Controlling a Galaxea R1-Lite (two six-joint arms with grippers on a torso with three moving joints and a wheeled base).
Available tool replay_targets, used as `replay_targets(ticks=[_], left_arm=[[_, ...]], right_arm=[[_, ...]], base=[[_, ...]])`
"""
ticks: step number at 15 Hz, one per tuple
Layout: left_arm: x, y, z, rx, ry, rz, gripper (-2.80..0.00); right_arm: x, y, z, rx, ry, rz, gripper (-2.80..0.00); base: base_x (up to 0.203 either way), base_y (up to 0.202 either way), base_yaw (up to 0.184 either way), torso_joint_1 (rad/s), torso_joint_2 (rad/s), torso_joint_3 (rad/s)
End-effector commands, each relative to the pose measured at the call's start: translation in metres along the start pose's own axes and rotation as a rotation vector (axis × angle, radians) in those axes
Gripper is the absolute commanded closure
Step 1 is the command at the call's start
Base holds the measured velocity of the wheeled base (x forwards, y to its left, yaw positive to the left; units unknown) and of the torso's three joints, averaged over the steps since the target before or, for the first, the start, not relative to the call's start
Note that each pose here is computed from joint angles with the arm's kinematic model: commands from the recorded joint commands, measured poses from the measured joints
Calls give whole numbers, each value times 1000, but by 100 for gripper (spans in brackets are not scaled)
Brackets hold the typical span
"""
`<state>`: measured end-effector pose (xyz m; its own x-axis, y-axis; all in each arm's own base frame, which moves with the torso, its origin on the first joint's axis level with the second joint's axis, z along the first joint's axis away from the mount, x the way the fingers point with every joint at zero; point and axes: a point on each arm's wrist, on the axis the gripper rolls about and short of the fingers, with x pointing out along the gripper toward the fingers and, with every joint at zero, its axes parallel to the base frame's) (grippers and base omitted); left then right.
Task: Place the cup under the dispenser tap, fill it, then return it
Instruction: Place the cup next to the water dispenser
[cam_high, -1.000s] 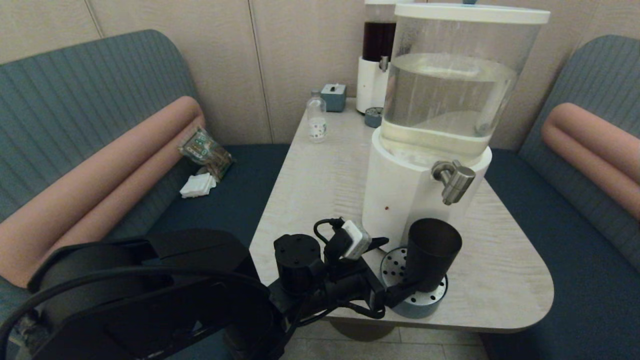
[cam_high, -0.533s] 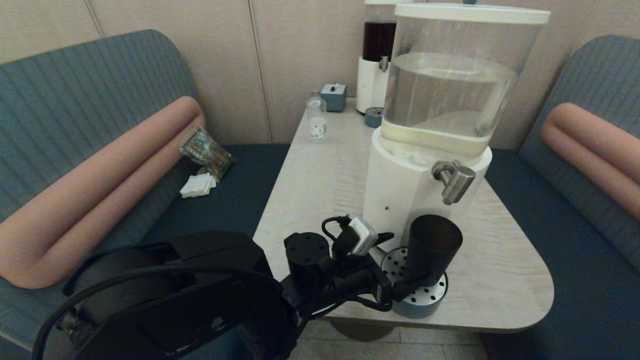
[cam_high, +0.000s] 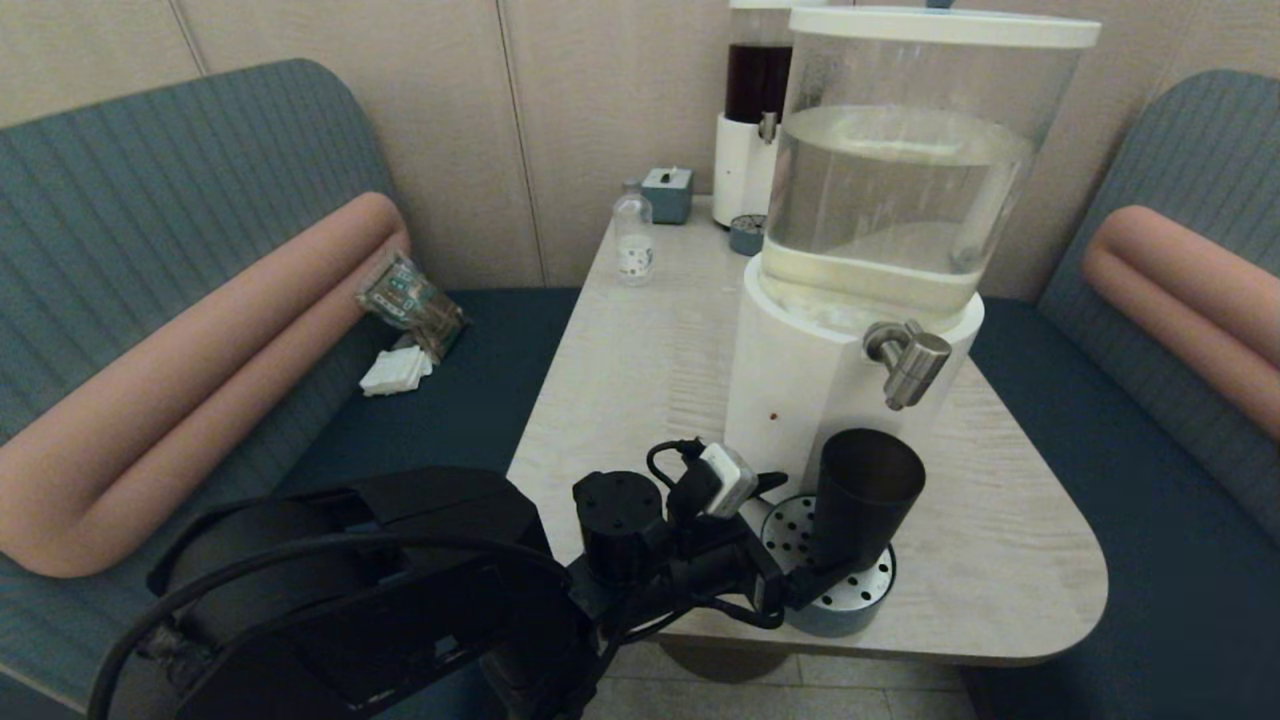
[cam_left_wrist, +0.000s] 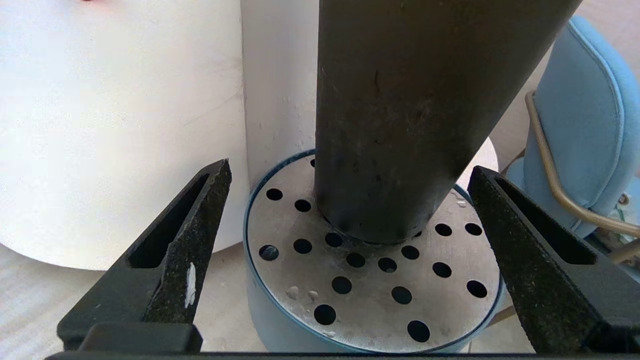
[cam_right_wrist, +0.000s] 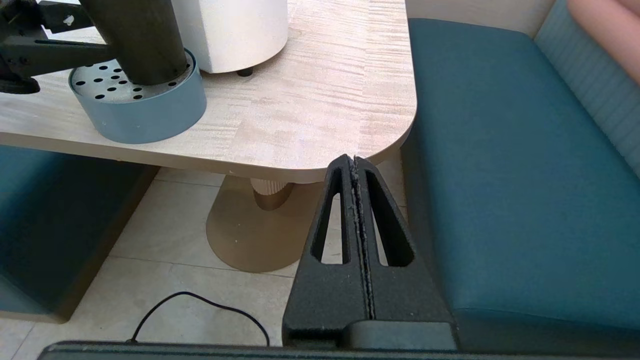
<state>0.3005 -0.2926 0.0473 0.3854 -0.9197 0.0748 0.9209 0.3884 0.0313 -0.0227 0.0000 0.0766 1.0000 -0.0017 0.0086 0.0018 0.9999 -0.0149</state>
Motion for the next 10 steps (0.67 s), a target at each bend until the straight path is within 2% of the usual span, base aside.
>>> replay_targets(ticks=[1, 10], left_arm=[[0, 0, 1, 3, -8, -2, -280], [10, -9, -4, 4, -15, -46, -280]], right_arm=[[0, 0, 0, 0, 2, 0, 0], [0, 0, 0, 0, 2, 0, 0]], base=[[0, 0, 0, 0, 0, 0], [0, 0, 0, 0, 0, 0]])
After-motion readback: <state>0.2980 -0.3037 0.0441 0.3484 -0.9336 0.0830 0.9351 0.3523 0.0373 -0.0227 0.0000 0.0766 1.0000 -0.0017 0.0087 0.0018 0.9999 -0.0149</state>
